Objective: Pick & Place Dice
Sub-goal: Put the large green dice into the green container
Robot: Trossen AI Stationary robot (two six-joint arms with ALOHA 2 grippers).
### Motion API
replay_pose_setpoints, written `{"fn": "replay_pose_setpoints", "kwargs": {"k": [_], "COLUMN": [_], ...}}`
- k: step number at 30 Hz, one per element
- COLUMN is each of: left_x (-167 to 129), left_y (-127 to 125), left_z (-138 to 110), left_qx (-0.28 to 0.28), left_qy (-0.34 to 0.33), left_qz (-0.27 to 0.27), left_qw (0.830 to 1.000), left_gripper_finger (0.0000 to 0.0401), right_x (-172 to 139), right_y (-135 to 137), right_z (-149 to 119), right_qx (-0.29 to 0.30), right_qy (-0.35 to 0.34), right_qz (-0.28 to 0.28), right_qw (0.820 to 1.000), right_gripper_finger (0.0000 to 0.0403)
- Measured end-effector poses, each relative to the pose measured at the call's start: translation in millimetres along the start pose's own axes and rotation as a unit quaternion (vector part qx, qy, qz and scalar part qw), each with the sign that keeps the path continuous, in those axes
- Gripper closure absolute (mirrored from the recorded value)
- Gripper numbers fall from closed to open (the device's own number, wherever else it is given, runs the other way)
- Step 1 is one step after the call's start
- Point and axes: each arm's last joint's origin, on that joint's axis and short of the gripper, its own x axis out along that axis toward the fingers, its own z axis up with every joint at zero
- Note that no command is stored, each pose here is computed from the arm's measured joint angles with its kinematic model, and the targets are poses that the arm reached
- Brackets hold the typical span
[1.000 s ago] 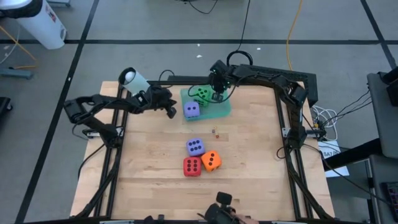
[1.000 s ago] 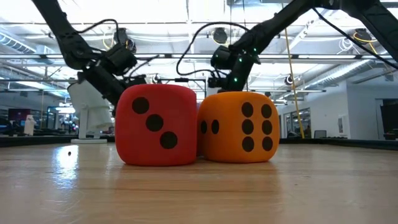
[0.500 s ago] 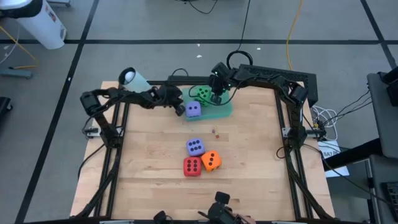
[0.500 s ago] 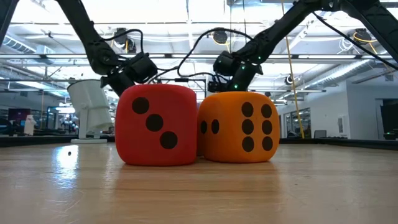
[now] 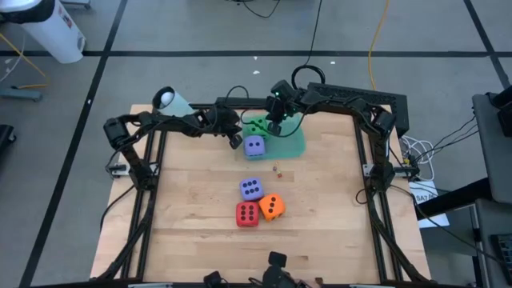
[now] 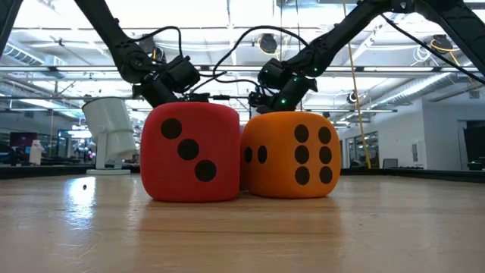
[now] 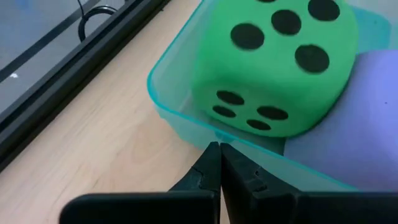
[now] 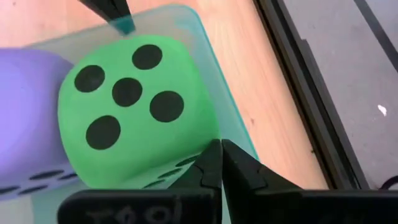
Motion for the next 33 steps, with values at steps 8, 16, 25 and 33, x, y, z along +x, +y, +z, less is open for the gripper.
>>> {"fn": "replay_pose_setpoints", "kwargs": {"k": [8, 16, 25, 33], "left_x": [0.2, 0.2, -0.2, -0.3], "left_y": [-3.1, -2.8, -2.8, -6.9], "left_z": [-0.3, 0.0, -4.8, -9.2], "left_qx": [0.014, 0.026, 0.05, 0.051], "left_qy": [0.001, 0.001, 0.026, 0.048], "left_qz": [-0.015, -0.011, -0.012, -0.032], "left_qw": [1.0, 1.0, 0.998, 0.997], "left_gripper_finger": [0.0398, 0.0393, 0.0398, 0.0399], "right_x": [14.0, 15.0, 7.0, -28.2], "right_y": [6.9, 5.3, 12.3, 21.5], "right_z": [2.8, 0.0, 7.1, 11.4], "right_qx": [0.007, 0.033, 0.015, 0.027], "right_qy": [-0.017, 0.002, -0.007, 0.035], "right_qz": [-0.007, -0.047, -0.051, -0.081], "right_qw": [1.0, 0.998, 0.999, 0.996], "right_gripper_finger": [0.0403, 0.0403, 0.0403, 0.0403]}}
